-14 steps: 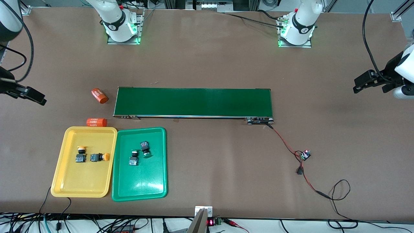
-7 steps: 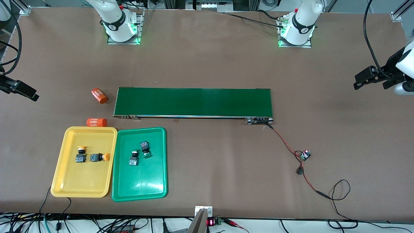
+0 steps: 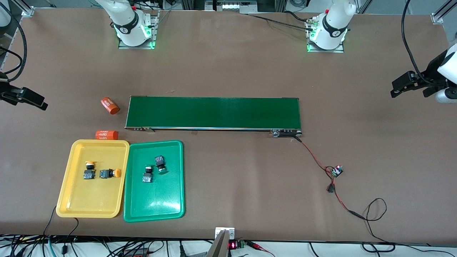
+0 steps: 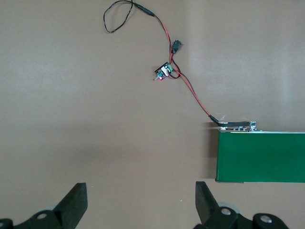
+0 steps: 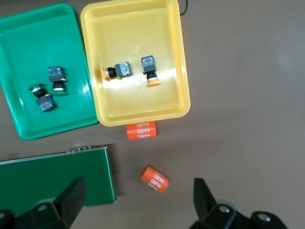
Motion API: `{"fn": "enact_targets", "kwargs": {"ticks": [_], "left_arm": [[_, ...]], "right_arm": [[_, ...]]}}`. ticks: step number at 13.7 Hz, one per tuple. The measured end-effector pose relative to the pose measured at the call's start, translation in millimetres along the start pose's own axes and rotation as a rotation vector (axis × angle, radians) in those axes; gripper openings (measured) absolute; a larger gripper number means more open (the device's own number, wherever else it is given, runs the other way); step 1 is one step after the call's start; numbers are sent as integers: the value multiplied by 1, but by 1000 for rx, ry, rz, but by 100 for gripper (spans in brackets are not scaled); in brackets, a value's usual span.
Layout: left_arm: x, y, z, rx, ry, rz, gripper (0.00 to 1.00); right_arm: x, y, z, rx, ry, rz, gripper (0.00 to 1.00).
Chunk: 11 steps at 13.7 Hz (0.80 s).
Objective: Sort buttons by color to trays
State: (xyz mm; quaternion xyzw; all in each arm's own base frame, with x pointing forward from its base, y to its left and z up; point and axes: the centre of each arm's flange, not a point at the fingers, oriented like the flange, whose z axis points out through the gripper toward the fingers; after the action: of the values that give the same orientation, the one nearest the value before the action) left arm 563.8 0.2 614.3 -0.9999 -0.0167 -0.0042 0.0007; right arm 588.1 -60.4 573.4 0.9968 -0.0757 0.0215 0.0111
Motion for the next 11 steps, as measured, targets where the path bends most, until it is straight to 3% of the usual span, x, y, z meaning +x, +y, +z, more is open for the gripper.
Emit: {"fn": "enact_targets", "kwargs": {"ticks": [11], "left_arm": [[0, 0, 0, 0, 0, 0, 100]], "right_arm": [[1, -2, 4, 0, -7, -22, 100]]}}
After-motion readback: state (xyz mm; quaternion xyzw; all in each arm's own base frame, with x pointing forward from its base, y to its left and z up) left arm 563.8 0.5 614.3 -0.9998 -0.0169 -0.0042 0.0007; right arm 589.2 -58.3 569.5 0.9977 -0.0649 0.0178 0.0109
